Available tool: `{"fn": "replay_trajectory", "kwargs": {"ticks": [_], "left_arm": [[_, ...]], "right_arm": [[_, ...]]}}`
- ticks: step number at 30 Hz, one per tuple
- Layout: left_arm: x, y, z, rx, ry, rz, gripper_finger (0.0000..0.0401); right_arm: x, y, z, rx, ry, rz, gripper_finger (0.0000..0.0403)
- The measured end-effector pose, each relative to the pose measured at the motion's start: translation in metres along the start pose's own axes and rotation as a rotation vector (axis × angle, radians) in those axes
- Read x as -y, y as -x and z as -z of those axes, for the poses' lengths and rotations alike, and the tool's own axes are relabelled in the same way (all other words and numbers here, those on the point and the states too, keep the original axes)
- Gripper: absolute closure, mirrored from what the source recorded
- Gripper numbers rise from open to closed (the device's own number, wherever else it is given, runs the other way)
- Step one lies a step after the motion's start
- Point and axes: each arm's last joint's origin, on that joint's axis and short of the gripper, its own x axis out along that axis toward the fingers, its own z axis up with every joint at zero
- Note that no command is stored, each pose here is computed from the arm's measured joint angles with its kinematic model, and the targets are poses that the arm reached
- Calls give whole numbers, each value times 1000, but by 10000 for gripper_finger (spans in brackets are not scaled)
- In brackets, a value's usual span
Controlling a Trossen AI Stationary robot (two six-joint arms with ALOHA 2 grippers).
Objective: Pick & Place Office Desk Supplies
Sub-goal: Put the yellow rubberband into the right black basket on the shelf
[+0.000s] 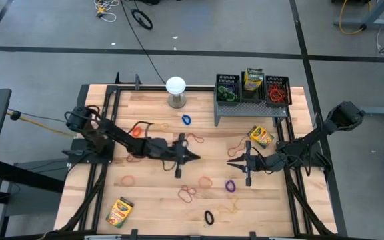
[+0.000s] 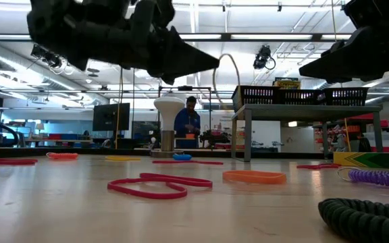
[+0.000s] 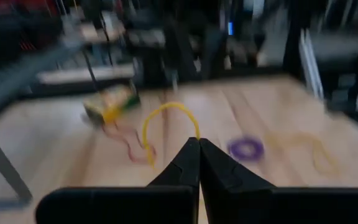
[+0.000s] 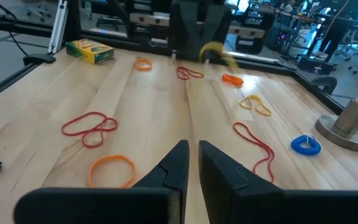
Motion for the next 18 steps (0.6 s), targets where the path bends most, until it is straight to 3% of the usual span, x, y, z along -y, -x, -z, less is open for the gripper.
{"fn": "replay_trajectory", "kwargs": {"ticks": [6,18], "left_arm": [[-4,8,15,132,8,-13,398],[2,-1,35,208,19,-53,397]], "right_arm": [[1,-8,2,18,-71,-2,337],[-25,-50,20,74,-109,2,223]]}}
